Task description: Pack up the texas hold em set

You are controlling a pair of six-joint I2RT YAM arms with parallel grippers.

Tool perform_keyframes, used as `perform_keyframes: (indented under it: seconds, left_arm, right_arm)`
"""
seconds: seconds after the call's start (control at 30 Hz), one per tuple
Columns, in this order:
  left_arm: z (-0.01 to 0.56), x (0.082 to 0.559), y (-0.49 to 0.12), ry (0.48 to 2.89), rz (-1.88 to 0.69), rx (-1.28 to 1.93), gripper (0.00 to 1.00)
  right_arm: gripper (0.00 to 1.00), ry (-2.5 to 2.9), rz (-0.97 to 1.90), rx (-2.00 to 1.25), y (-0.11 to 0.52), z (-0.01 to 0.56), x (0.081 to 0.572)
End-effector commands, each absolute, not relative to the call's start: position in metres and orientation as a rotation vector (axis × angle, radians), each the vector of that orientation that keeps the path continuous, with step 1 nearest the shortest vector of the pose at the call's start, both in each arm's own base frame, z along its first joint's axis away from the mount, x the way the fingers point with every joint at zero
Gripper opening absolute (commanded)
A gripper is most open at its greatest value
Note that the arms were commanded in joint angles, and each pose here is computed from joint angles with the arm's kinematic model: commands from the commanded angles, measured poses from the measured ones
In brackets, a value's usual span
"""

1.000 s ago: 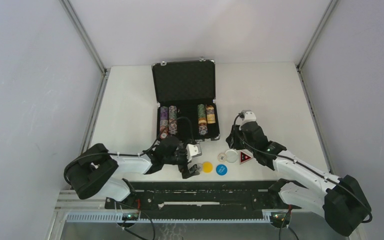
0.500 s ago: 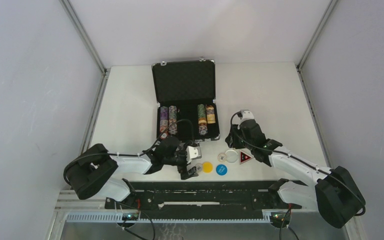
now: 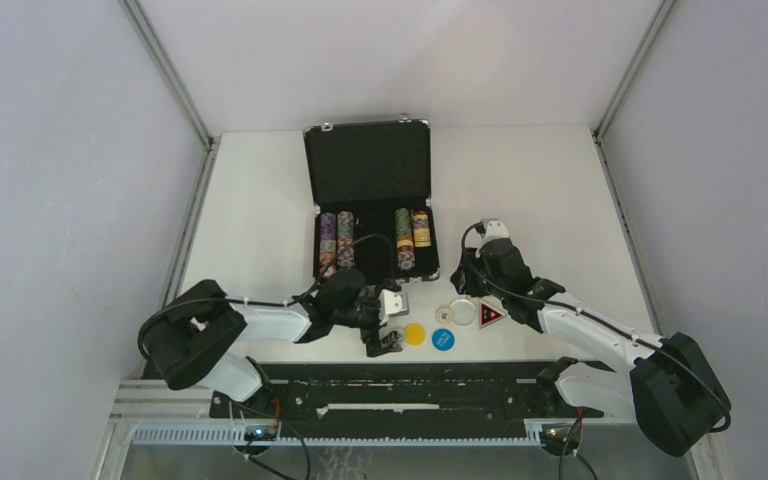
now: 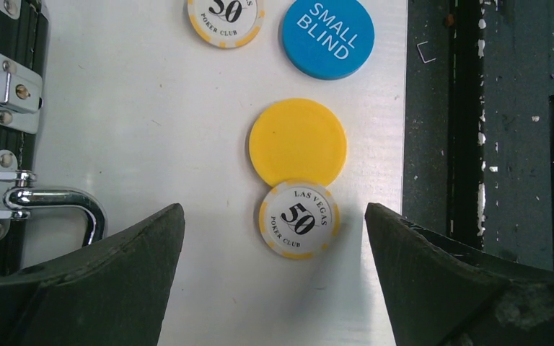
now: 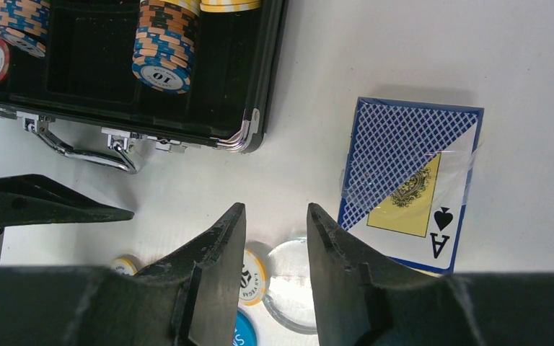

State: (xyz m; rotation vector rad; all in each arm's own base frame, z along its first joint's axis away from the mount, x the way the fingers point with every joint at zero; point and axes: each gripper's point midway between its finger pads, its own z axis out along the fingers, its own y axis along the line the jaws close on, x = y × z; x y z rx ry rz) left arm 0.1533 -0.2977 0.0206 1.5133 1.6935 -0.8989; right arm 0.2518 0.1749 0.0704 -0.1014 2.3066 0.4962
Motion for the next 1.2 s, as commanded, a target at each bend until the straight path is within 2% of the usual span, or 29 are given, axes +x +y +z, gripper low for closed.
perform_keyframes:
  seconds: [0.0,0.73,0.83,1.17]
  left_arm:
    - [0.038,0.159,-0.315,1.608,-0.928,1.522,1.00]
    - [0.016,0.134,-0.310,1.703,-0.958,1.548,0.94]
    - [0.014,0.137,-0.310,1.723,-0.947,1.537,0.89]
    - [0.003,0.142,-0.301,1.790,-0.876,1.548,0.91]
  right_arm:
    - [0.45,2.262,0.500,-0.101,0.174,0.078,0.256]
    - [0.44,2.261,0.496,-0.102,0.170,0.074,0.252]
    - [0.44,2.262,0.498,-0.104,0.171,0.074,0.252]
    - [0.43,2.264,0.501,-0.107,0.171,0.074,0.251]
